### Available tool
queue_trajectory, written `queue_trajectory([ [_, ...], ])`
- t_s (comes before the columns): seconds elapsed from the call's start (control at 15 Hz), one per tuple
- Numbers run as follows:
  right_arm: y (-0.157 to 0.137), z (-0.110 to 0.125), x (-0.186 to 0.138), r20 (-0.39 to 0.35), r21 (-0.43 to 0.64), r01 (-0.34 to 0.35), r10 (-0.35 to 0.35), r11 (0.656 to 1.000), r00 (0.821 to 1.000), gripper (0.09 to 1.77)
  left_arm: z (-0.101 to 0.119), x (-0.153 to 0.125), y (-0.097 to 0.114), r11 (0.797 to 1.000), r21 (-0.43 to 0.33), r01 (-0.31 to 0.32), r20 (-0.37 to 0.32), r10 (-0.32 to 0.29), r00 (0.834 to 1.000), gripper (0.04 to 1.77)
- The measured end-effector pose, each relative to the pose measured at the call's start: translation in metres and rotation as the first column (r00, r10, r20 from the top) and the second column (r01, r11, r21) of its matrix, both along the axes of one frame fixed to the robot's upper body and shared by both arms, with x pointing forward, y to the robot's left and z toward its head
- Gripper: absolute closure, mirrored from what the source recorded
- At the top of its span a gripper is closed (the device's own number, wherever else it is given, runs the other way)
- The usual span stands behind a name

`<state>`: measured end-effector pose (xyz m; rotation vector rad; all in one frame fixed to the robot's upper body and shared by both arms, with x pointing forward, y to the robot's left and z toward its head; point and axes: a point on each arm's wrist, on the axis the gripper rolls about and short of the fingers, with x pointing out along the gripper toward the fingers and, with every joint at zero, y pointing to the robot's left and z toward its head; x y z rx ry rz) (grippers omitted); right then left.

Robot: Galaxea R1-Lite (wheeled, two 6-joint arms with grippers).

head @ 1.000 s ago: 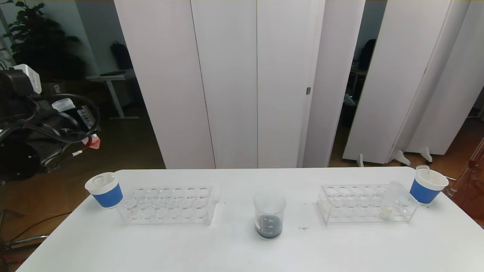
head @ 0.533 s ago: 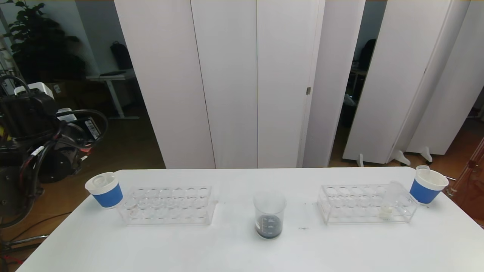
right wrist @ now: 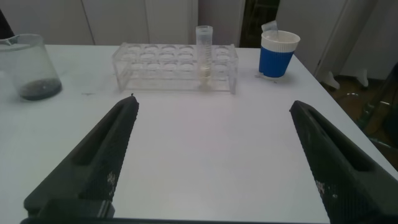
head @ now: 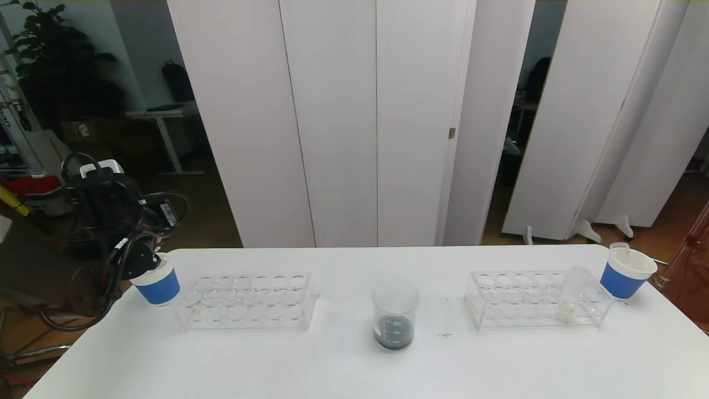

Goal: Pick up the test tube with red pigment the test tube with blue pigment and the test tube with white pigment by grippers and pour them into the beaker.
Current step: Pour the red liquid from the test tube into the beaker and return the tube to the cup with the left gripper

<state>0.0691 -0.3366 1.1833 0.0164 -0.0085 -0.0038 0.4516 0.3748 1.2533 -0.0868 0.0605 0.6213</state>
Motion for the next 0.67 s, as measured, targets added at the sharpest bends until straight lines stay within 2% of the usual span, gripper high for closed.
queue_trajectory([
  [0.33, 0.000, 0.000, 0.000, 0.000, 0.000, 0.000, 0.000, 1.000, 1.000, 0.11, -0.039, 0.017, 0.021, 0.998, 0.038, -0.046, -0.055, 0.048, 0.997, 1.24],
  [0.67, 0.000, 0.000, 0.000, 0.000, 0.000, 0.000, 0.000, 1.000, 1.000, 0.11, -0.060, 0.017, 0.028, 0.997, 0.031, -0.065, -0.112, 0.068, 0.991, 1.24],
])
